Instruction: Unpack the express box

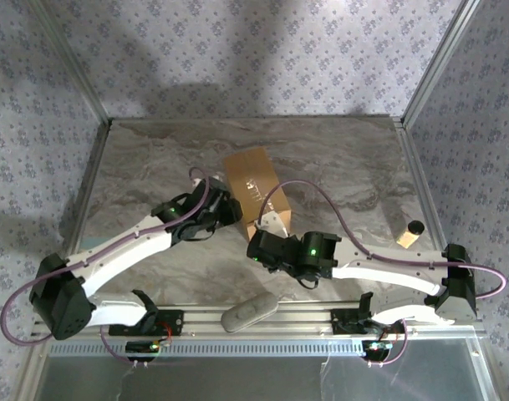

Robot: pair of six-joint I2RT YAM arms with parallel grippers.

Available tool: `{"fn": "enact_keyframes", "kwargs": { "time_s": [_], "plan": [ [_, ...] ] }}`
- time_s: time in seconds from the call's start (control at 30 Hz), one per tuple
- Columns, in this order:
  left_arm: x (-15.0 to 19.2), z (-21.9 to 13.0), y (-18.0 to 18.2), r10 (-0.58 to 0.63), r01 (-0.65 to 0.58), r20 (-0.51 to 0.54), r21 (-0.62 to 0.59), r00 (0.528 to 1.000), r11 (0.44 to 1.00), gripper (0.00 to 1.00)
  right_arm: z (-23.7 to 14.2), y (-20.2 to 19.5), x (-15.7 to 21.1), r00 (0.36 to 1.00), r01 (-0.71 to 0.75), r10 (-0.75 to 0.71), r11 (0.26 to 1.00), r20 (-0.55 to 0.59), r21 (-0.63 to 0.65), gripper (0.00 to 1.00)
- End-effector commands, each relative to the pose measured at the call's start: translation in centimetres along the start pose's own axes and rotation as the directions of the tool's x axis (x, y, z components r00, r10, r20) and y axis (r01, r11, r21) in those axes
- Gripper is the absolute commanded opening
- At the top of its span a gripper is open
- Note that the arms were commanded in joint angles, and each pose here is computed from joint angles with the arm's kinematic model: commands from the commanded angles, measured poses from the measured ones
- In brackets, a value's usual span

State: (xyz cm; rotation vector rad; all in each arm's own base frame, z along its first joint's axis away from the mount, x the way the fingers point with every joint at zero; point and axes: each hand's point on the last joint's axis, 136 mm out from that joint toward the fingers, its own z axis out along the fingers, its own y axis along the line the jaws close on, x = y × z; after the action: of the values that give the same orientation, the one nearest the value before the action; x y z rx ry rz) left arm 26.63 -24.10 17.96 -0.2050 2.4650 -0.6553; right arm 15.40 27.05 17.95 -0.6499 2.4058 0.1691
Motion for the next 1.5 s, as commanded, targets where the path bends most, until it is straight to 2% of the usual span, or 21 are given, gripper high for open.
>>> {"fn": "enact_keyframes", "kwargs": {
  "time_s": [0.0,0.2,0.37,0.67,0.77,0.9,1.13,1.47],
  "plan": [
    [-3.4,-2.1,-0.1,0.05,-0.049,0.104,-0.017,0.993,0.999,0.44,-0.9,0.1,-0.8,0.999,0.017,-0.017,1.0,0.034,-0.017,0.0],
    [-7.5,-1.7,-1.4,0.089,-0.088,0.168,-0.016,0.982,0.996,0.46,-0.8,0.1,-0.9,0.999,0.013,-0.012,1.0,0.047,-0.014,0.0],
    [-10.7,1.4,-2.5,0.162,-0.155,0.116,-0.069,0.98,0.985,0.46,-0.8,0.1,-1.0,0.997,0.057,-0.056,0.998,0.052,-0.012,0.0],
    [-13.6,6.6,-5.3,0.224,-0.221,0.084,-0.04,0.971,0.974,0.44,-1.0,-0.3,-1.7,0.995,0.076,-0.076,0.997,0.066,0.003,0.0],
    [-14.0,8.0,-5.0,0.234,-0.231,0.067,-0.06,0.97,0.971,0.44,-1.0,-0.4,-1.8,0.994,0.081,-0.081,0.997,0.068,0.003,0.0],
    [-14.6,9.1,-2.5,0.229,-0.218,0.041,-0.179,0.973,0.959,0.42,-1.0,-0.6,-1.9,0.994,0.09,-0.09,0.996,0.065,0.008,0.0],
    [-15.1,8.7,1.2,0.18,-0.162,0.043,-0.273,0.983,0.948,0.41,-1.3,-1.4,-1.9,0.992,0.106,-0.107,0.994,0.06,0.026,0.0],
    [-16.0,6.1,1.1,0.164,-0.132,0.108,-0.261,0.98,0.956,0.41,-2.0,-2.4,-1.1,0.992,0.123,-0.125,0.991,0.033,0.048,0.0]
  ]
}}
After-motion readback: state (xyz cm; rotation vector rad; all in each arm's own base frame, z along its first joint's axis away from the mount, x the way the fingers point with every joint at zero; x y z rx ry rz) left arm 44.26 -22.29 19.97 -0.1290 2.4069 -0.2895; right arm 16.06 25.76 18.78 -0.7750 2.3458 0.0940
